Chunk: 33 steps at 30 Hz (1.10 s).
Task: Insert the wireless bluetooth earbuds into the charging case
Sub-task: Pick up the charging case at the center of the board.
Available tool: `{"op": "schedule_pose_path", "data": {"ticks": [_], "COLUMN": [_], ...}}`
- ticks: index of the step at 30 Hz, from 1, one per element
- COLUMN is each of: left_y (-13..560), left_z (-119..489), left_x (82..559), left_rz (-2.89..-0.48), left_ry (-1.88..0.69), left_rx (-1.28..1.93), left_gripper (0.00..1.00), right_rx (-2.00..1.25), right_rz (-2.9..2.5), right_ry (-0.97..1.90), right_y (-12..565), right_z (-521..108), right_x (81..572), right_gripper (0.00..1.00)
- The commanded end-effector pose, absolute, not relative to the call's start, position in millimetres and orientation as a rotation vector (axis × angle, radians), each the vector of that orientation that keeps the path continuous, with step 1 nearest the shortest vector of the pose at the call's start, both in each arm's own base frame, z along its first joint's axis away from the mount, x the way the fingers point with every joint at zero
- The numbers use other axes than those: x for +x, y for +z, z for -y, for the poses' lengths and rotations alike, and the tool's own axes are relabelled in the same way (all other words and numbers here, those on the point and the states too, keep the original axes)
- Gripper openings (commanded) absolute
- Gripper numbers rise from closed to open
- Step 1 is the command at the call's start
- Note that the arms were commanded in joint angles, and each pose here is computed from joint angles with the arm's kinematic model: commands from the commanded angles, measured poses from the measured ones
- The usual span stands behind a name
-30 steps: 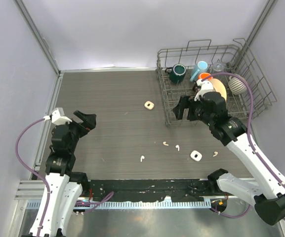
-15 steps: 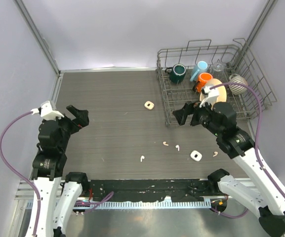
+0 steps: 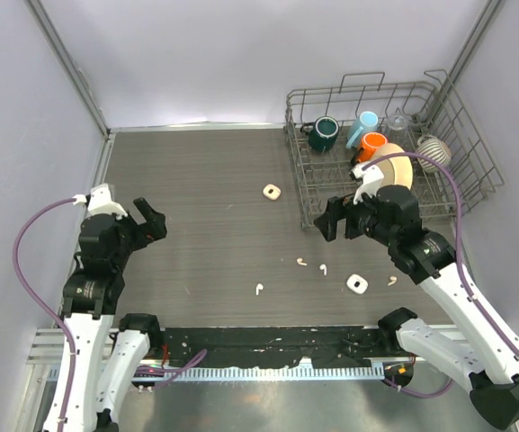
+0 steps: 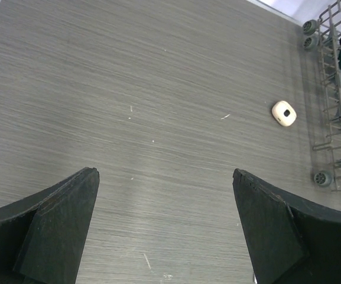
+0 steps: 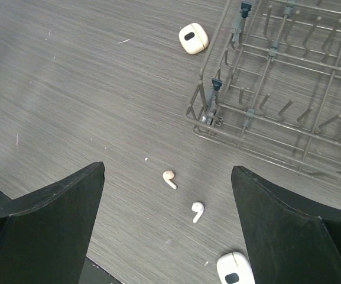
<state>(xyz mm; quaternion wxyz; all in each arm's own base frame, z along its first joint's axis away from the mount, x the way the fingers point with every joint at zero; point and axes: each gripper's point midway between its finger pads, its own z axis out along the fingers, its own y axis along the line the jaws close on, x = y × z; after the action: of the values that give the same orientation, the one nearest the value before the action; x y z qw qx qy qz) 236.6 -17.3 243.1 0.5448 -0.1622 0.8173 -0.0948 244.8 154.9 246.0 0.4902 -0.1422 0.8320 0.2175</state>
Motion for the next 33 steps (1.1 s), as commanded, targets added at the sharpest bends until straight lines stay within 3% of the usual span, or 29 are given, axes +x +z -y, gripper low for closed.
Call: {"op": "schedule_pose_path", "data": {"ticks": [1,15,19,33], "left_y": [240,249,252,257], "left_z": [12,27,27,30], "left_x": [235,249,249,244], "left_rz": [-1.958,-1.938,-1.922,-1.9], "left_ry": [-0.178,-0.275,-0.277,-0.296], "left_rx": [-0.367,-0.341,-0.333,-0.31], "left_gripper": [1.0,1.0,1.0,1.0], "right_rx": [-0.48,-0.517,-0.269,-0.6], "right_rz": [-1.984,-2.094,-2.15,-2.283], "right_ry": [0.535,0.486,0.322,0.024], "right_y": [253,220,230,222], "right_z": [-164,-157,-133,-97], "right_x": [245,216,239,223], "right_gripper": [0.94,0.94,0.94,0.94]}}
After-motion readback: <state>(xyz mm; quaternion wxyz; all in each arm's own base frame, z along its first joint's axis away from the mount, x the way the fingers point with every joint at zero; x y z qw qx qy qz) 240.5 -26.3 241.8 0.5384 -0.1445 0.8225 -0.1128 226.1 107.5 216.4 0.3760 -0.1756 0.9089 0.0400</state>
